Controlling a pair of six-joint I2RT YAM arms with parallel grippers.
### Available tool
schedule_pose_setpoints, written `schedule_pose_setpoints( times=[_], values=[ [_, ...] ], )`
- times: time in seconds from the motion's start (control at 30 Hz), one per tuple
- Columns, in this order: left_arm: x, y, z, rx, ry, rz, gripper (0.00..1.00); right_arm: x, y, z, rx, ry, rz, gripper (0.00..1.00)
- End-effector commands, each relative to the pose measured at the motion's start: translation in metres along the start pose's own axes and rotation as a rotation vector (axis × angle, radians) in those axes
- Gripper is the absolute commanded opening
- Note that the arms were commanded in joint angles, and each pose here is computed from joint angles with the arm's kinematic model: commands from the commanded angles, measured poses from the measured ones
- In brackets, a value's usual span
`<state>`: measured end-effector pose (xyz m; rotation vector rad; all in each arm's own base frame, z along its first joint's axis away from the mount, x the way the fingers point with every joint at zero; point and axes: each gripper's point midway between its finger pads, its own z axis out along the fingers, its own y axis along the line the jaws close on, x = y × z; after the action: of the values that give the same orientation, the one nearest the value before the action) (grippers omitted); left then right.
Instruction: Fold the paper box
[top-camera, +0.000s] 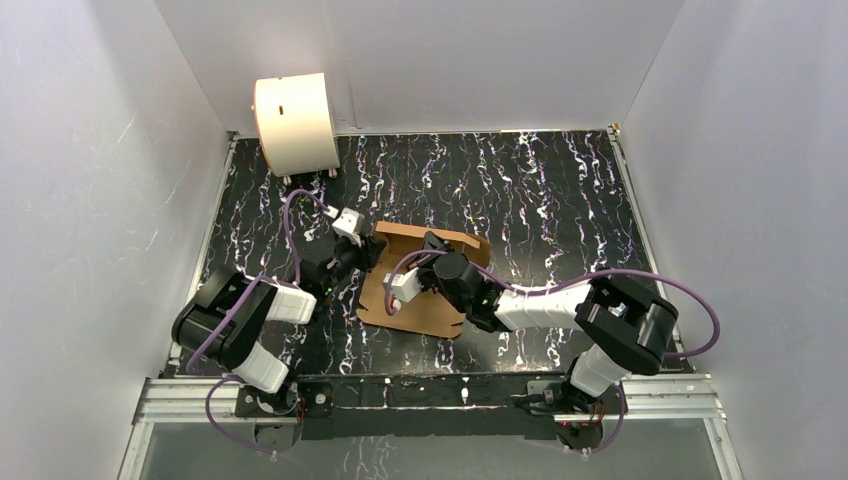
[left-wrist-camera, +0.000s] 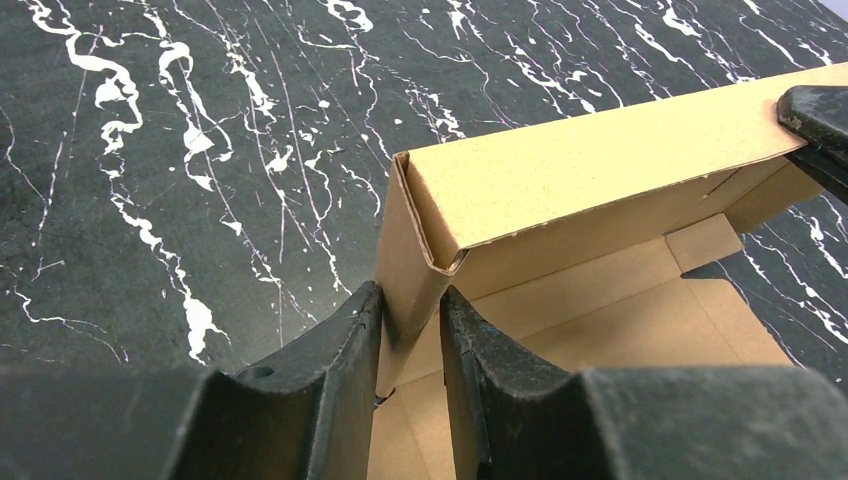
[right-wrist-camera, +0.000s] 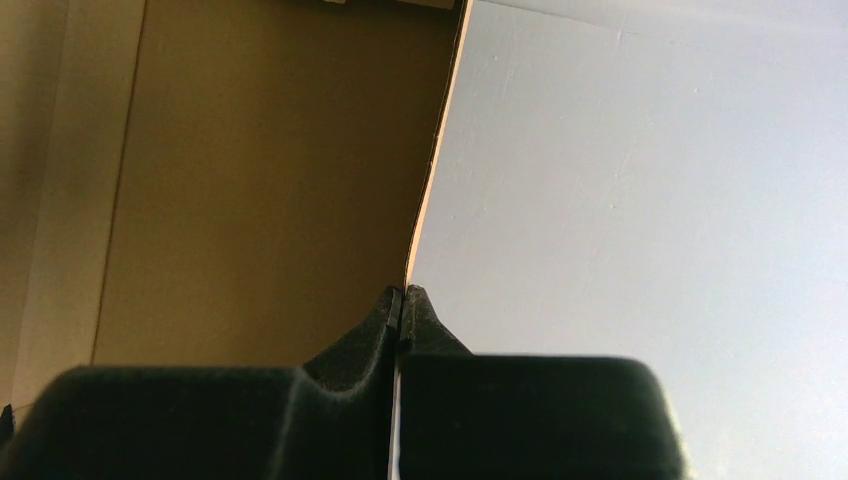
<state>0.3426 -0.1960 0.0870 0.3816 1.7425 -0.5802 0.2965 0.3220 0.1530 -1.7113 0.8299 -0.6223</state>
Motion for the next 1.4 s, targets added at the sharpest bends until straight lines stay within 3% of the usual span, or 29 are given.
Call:
schedule_pose_setpoints(
  times=[0.0, 0.3, 1.1, 1.37],
  values=[
    [-0.018, 0.014, 0.001, -0.099, -0.094, 0.073, 0.26, -0.011, -0.003, -0.003, -0.022, -0.043, 0.012, 0.0],
    [-0.006, 0.02, 0.006, -0.188, -0.104, 0.082, 0.18, -0.01, 0.002, -0.002, -0.038, -0.037, 0.003, 0.0],
    [0.002, 0.033, 0.007, -0.426, -0.191, 0.113, 0.19, -0.014, 0.008, -0.002, -0.051, -0.043, 0.018, 0.0],
    [-0.013, 0.04, 0.0, -0.5, -0.27, 0.037, 0.15, -0.013, 0.008, -0.003, -0.05, -0.04, 0.025, 0.0]
  ],
)
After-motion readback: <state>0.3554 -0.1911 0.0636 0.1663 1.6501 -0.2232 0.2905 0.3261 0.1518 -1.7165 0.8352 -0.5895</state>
